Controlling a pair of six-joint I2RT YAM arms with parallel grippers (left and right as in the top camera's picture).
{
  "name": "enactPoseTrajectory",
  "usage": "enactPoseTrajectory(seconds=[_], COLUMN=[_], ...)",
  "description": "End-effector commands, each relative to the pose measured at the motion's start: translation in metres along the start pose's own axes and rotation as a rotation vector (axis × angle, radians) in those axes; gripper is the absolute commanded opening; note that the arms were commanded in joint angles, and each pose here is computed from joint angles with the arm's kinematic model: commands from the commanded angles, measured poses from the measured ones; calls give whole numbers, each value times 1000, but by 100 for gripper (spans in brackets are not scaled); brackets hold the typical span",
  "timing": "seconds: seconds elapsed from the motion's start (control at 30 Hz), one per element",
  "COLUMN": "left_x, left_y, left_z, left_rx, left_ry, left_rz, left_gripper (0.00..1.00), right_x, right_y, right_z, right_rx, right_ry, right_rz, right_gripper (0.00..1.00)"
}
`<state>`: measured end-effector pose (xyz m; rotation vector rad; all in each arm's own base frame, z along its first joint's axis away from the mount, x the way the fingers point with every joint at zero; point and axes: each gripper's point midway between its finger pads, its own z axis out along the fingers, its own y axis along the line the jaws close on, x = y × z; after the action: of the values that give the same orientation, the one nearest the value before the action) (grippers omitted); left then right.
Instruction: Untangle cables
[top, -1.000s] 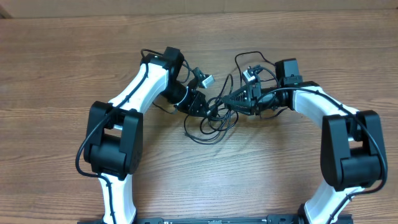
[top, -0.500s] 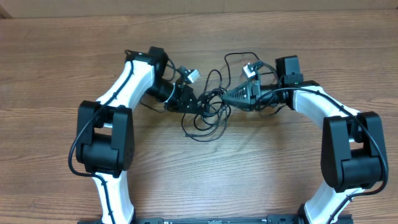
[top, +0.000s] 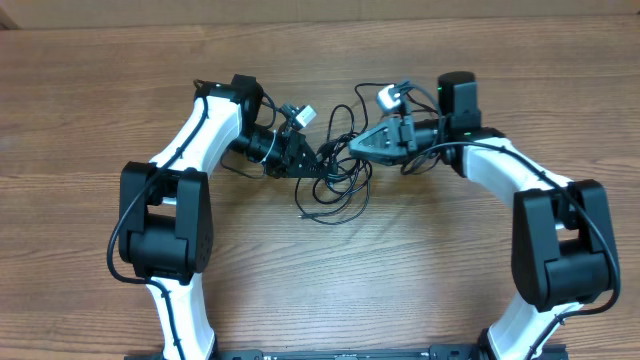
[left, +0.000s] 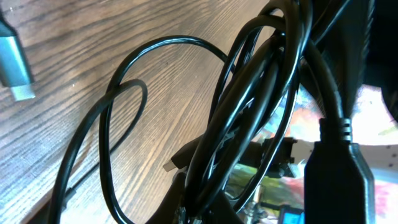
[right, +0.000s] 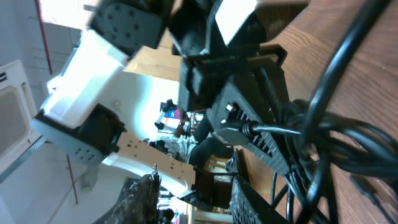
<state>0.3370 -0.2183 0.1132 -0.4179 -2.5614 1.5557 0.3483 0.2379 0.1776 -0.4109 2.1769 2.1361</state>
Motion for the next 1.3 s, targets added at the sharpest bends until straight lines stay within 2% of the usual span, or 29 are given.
enactPoseTrajectory(seconds=[0.0,0.23,0.47,0.73,0.87,1.03,1.17,1.27], left_x=[-7,-13,-11,-10,-10,-9,-9,-9], left_y=[-13,-29,-30,-38,-40,-44,-44,-44], left_z=[-5,-14,-14,-15,-15,-16,-15,-15], left_rx=[58,174,178,217,225,246,247,246], left_ry=[-23,-63,-64,-73,-76,-86,-88,-89], left_rz=[-81,-70,-14,44,73,115,145,149], left_gripper=[4,4,4,4,4,4,4,4], right_x=[-9,-14,-15,-10,-6,-6,-6,-5], right_y=[2,-28,-33,-45,-44,-51,-50,-50], right_z=[8,10,10,15,24,27,27,29], right_rx=[77,229,261,322,324,358,353,353], right_ry=[-38,-111,-106,-106,-88,-111,-125,-119], right_rz=[-8,43,-66,-26,-29,72,139,137], right_gripper=[36,36,37,37,43,44,42,36])
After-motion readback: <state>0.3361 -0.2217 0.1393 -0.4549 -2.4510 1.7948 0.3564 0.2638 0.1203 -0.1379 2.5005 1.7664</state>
